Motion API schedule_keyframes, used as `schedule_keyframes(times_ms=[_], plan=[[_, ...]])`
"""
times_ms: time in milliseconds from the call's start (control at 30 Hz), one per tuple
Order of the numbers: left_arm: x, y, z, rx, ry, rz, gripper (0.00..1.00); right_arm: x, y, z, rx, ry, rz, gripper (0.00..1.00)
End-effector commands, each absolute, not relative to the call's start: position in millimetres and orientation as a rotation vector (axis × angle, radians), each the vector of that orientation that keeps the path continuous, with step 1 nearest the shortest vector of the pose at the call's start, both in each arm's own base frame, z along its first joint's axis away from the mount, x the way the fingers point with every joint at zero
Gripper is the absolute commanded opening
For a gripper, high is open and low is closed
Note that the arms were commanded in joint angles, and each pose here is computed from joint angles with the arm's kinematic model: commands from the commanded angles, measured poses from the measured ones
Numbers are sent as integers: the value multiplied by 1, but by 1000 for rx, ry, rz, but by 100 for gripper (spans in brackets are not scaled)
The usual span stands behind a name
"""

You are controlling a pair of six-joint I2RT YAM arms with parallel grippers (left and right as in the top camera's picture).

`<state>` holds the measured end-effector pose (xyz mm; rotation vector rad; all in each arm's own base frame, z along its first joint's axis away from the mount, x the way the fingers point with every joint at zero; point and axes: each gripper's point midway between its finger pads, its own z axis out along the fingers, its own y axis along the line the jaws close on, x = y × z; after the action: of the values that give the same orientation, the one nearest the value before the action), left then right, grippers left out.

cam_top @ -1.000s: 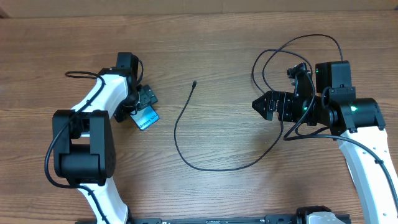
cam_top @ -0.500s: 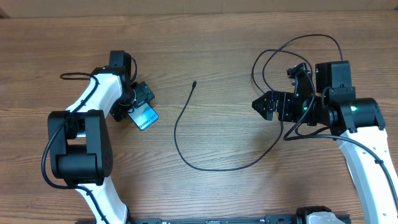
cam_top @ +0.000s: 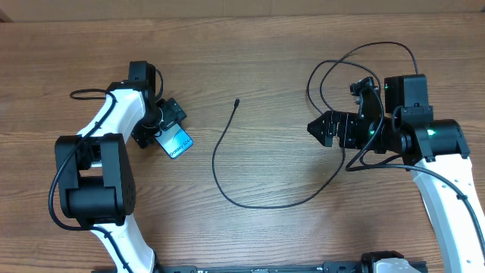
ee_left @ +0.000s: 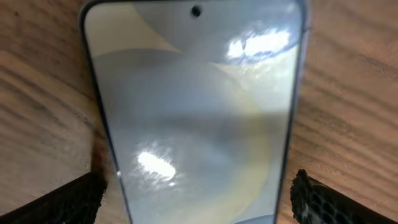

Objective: Plug charger to phone and switch on socket
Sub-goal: 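Lift the phone with the left gripper and carry it toward the cable end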

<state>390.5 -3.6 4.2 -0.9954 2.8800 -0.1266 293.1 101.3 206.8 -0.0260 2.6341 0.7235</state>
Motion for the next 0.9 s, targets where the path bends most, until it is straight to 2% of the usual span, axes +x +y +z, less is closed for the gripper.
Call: schedule_keyframes(times_ms=[0,467,667,867], plan=[[372,-7,-18,-1015,2961,-74,98,293,100,205,-24,2638,713,100],[354,-12,-18,-783,3076,84,100,292,98,203,-18,2648,699,100],[358,-4,-18,-775,3045,142,100,290,98,202,-14,2658,700,100],[358,-18,-18,-881,3042,23,100,290,98,202,-14,2658,700,100]])
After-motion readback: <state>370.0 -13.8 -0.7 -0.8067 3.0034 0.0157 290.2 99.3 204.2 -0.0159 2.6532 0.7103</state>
